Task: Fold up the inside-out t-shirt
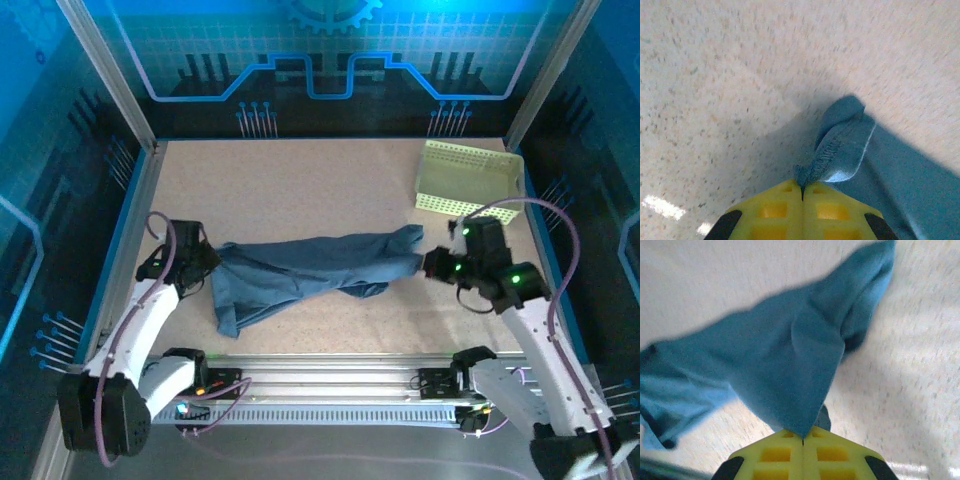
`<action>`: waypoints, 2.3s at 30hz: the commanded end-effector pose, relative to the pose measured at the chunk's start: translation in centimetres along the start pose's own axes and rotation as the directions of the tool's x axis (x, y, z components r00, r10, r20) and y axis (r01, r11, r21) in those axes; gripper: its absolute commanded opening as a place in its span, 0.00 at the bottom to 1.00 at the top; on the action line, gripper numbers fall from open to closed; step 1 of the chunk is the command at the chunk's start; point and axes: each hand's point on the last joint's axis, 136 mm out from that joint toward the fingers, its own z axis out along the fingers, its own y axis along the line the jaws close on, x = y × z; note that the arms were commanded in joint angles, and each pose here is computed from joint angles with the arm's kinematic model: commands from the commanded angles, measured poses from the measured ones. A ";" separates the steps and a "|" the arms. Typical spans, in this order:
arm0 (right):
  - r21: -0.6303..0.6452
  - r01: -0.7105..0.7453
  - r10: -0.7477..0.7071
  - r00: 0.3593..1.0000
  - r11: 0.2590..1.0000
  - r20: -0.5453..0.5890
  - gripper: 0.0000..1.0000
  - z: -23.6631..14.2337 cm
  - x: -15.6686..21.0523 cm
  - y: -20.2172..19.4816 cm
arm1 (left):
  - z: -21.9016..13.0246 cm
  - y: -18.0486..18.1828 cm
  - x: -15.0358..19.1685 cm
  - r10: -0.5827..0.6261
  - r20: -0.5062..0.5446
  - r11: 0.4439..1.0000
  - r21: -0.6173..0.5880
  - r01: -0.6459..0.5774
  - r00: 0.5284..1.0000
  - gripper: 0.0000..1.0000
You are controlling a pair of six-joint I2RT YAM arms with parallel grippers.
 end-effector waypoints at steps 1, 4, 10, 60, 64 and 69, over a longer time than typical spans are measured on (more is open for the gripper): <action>-0.217 0.011 0.000 0.999 0.976 0.048 0.00 -2.5 -4.0 3.7 | -2.9 -3.7 -4.5 -0.077 0.107 0.980 0.189 0.056 0.991 0.00; -0.215 0.010 0.025 0.987 0.977 0.157 0.00 -4.8 -8.1 3.9 | -4.5 -5.3 -6.7 -0.104 0.155 0.961 0.271 0.059 0.982 0.00; -0.175 -0.014 0.067 0.952 0.984 0.300 0.00 -7.8 -12.8 3.0 | -7.4 -8.5 -9.0 -0.139 0.211 0.883 0.468 0.025 0.967 0.00; -0.061 -0.171 0.182 0.935 0.983 0.303 0.00 -4.2 -9.5 -4.1 | 2.1 -0.1 5.6 0.071 -0.220 0.997 0.003 -0.072 0.973 0.53; -0.061 -0.170 0.180 0.937 0.984 0.299 0.00 -4.1 -9.5 -4.1 | 1.6 -1.5 6.2 0.159 -0.219 0.987 -0.002 -0.163 0.963 0.56; -0.065 -0.167 0.179 0.937 0.984 0.299 0.00 -4.1 -9.5 -4.0 | 2.4 -1.3 6.9 0.219 -0.268 0.965 -0.086 -0.249 0.938 0.55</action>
